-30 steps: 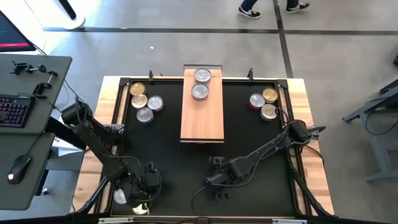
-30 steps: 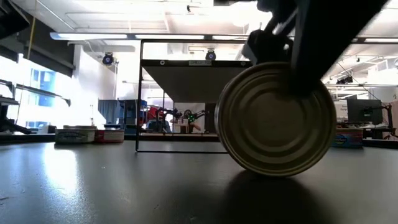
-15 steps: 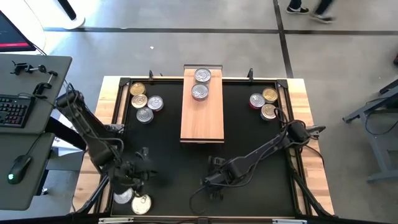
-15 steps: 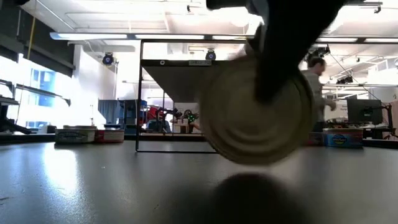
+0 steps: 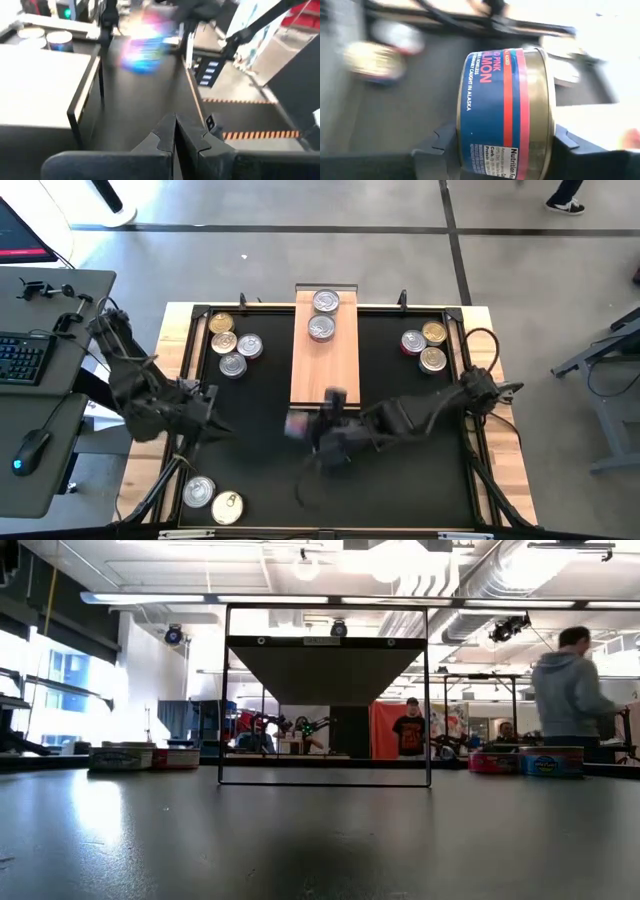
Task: Stack canned seafood by type on shelf
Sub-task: Put the blue pink tuna can on the shelf, then stack the blue pink tuna can on top of the blue pink tuna can on the shelf
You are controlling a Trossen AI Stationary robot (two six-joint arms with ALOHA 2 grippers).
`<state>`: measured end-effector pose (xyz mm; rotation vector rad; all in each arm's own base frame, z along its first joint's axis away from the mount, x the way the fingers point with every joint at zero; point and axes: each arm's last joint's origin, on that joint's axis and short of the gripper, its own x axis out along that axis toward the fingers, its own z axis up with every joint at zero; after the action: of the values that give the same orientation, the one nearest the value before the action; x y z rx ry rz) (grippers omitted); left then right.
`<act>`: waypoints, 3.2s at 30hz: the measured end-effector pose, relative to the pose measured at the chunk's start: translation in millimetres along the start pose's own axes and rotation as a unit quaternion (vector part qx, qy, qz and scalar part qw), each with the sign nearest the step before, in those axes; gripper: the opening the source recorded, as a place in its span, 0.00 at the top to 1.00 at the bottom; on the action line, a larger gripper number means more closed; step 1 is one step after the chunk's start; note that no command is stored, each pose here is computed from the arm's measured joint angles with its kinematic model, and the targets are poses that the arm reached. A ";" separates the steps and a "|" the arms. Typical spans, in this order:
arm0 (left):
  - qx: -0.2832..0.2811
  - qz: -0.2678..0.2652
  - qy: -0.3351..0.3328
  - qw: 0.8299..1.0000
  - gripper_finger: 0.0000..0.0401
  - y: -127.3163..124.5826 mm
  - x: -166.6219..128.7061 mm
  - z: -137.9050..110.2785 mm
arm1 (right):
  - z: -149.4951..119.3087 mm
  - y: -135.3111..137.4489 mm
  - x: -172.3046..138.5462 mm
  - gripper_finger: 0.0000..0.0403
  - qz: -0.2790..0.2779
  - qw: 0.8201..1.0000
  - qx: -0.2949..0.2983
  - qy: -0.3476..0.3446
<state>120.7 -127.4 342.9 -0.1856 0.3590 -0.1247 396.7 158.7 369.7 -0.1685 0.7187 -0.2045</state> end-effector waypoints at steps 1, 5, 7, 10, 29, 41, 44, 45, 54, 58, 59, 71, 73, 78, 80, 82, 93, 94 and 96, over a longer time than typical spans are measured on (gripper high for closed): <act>0.002 -0.007 -0.006 1.000 1.00 0.7 -3.8 1.6 | -1.1 -10.7 4.0 0.59 -0.035 0.999 -0.013 0.014; 0.015 -0.030 -0.022 0.999 1.00 -1.4 -12.2 4.4 | -4.6 -53.7 24.6 0.57 -0.138 0.988 -0.035 0.062; 0.020 -0.030 -0.029 0.999 1.00 -3.8 -12.7 4.8 | -6.4 -73.8 36.4 0.56 -0.168 0.982 -0.040 0.082; 0.026 -0.015 -0.032 0.999 1.00 -6.8 -9.2 3.1 | -15.3 -94.7 60.8 0.57 -0.185 0.971 -0.086 0.127; 0.023 0.052 -0.033 0.998 1.00 -19.1 11.8 -7.9 | -39.0 -139.4 111.0 0.55 -0.150 0.947 -0.160 0.235; 0.022 0.056 -0.035 0.998 1.00 -18.7 11.7 -7.7 | -39.7 -144.7 111.0 0.54 -0.100 0.947 -0.184 0.243; 0.022 0.056 -0.035 0.998 1.00 -18.7 11.7 -7.8 | -40.8 -147.9 112.2 0.48 -0.094 0.949 -0.174 0.246; 0.022 0.056 -0.035 0.998 1.00 -18.7 11.7 -7.8 | -41.0 -148.3 112.6 0.45 -0.091 0.951 -0.166 0.246; 0.024 0.056 -0.034 0.998 1.00 -18.6 11.7 -8.1 | -41.2 -142.2 112.4 0.20 -0.076 0.952 -0.169 0.245; 0.032 0.057 -0.033 0.997 1.00 -18.6 11.7 -8.0 | -40.9 -139.6 111.9 0.19 -0.073 0.952 -0.171 0.243; 0.032 0.057 -0.033 0.997 1.00 -18.6 11.7 -8.1 | -40.5 -139.7 111.4 0.19 -0.073 0.952 -0.171 0.243; 0.014 0.057 -0.034 0.998 1.00 -18.6 11.9 -8.1 | 6.1 -161.9 53.8 0.19 -0.034 0.988 -0.049 0.143; 0.002 0.061 -0.035 0.998 1.00 -18.0 13.9 -7.9 | 6.7 -157.8 45.4 0.19 -0.001 0.992 0.003 0.127; -0.024 0.072 -0.025 0.997 1.00 -11.9 24.7 -5.9 | 11.9 -137.8 28.8 0.19 0.076 0.981 0.134 0.114; -0.029 0.060 -0.009 0.998 1.00 -8.6 30.8 -4.7 | 13.4 -122.8 26.9 0.19 0.094 0.977 0.152 0.112; -0.025 0.033 0.016 0.999 1.00 -6.3 36.0 -4.3 | 15.1 -103.0 23.4 0.19 0.129 0.973 0.158 0.105; 0.076 -0.065 0.094 0.991 1.00 -7.1 52.7 -9.8 | -17.6 3.1 14.9 0.21 0.103 0.943 0.234 0.214; 0.079 -0.065 0.094 0.990 1.00 -7.4 53.2 -10.0 | -26.2 12.8 15.1 0.24 0.089 0.937 0.233 0.244; 0.087 -0.065 0.095 0.989 1.00 -7.8 54.2 -10.6 | -43.8 29.6 14.0 0.32 0.062 0.922 0.224 0.310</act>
<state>166.6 -145.0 316.5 -0.0229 0.5238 -0.3032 381.5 180.3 321.8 0.4012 1.2858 -0.2997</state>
